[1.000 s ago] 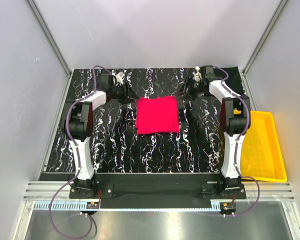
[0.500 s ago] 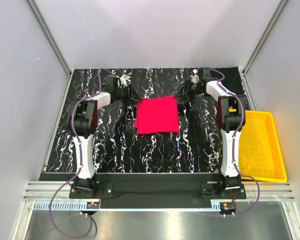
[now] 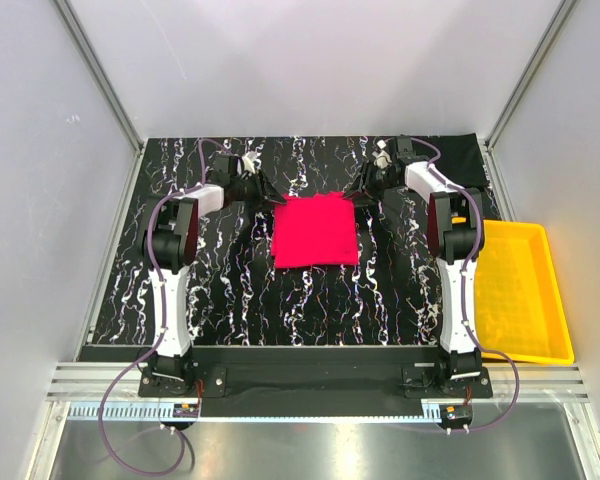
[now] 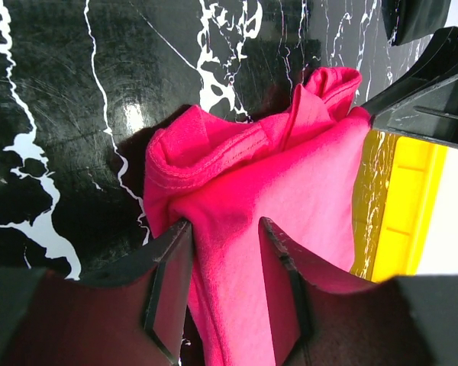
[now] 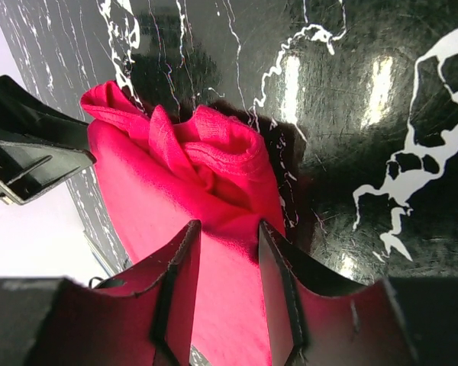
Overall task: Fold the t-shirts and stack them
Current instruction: Fold the tshirt
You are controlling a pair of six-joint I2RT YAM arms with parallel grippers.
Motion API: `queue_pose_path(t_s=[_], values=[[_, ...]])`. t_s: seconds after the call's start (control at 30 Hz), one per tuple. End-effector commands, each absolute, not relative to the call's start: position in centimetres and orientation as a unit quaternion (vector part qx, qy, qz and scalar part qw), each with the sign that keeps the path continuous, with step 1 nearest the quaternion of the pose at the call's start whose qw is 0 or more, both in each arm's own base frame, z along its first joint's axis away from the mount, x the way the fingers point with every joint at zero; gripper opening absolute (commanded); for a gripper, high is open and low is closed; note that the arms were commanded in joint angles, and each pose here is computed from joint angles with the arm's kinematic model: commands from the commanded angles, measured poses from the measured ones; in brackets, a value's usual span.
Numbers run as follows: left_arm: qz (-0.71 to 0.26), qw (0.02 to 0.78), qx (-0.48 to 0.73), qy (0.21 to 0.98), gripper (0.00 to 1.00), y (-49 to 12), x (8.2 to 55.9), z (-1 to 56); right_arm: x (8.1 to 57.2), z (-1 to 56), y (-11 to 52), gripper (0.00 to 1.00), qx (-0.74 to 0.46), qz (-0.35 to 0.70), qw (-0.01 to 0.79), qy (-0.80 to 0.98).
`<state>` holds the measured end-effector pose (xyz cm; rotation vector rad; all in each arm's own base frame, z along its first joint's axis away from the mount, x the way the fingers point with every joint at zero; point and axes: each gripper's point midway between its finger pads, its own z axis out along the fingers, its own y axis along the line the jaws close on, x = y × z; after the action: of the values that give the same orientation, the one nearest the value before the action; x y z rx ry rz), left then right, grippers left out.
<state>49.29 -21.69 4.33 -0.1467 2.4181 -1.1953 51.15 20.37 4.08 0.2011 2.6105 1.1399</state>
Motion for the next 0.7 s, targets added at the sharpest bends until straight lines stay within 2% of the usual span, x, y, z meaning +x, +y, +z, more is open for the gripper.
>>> queue_pose_path(t_s=[0.0, 0.07, 0.13, 0.17, 0.23, 0.27, 0.4, 0.43, 0.67], values=[[-0.447, 0.252, -0.031, 0.858, 0.43, -22.2, 51.0, 6.5, 51.4, 5.1, 20.7, 0.43, 0.053, 0.397, 0.156, 0.903], [-0.447, 0.252, -0.031, 0.858, 0.42, -22.2, 51.0, 6.5, 51.3, 4.8, 20.6, 0.42, 0.055, 0.391, 0.154, 0.906], [-0.45, 0.251, -0.031, 0.857, 0.32, -22.3, 51.0, 6.5, 51.3, 4.9, 20.6, 0.4, 0.053, 0.391, 0.154, 0.906], [-0.451, 0.252, -0.03, 0.856, 0.29, -22.4, 51.1, 6.7, 51.3, 4.9, 20.5, 0.31, 0.055, 0.393, 0.153, 0.905], [-0.453, 0.254, -0.03, 0.854, 0.21, -22.4, 51.2, 7.2, 51.2, 5.3, 20.7, 0.23, 0.055, 0.395, 0.153, 0.904], [-0.453, 0.256, -0.03, 0.853, 0.19, -22.3, 51.3, 7.4, 51.2, 5.4, 20.7, 0.15, 0.056, 0.394, 0.154, 0.904], [-0.456, 0.265, -0.026, 0.849, 0.03, -22.3, 51.0, 9.1, 51.3, 7.5, 20.5, 0.01, 0.06, 0.386, 0.174, 0.904], [-0.456, 0.272, -0.024, 0.847, 0.0, -22.2, 50.8, 10.1, 51.1, 7.6, 20.3, 0.0, 0.063, 0.383, 0.174, 0.905], [-0.462, 0.287, -0.023, 0.839, 0.0, -21.9, 48.2, 13.7, 48.8, 11.3, 20.9, 0.0, 0.064, 0.382, 0.187, 0.903]])
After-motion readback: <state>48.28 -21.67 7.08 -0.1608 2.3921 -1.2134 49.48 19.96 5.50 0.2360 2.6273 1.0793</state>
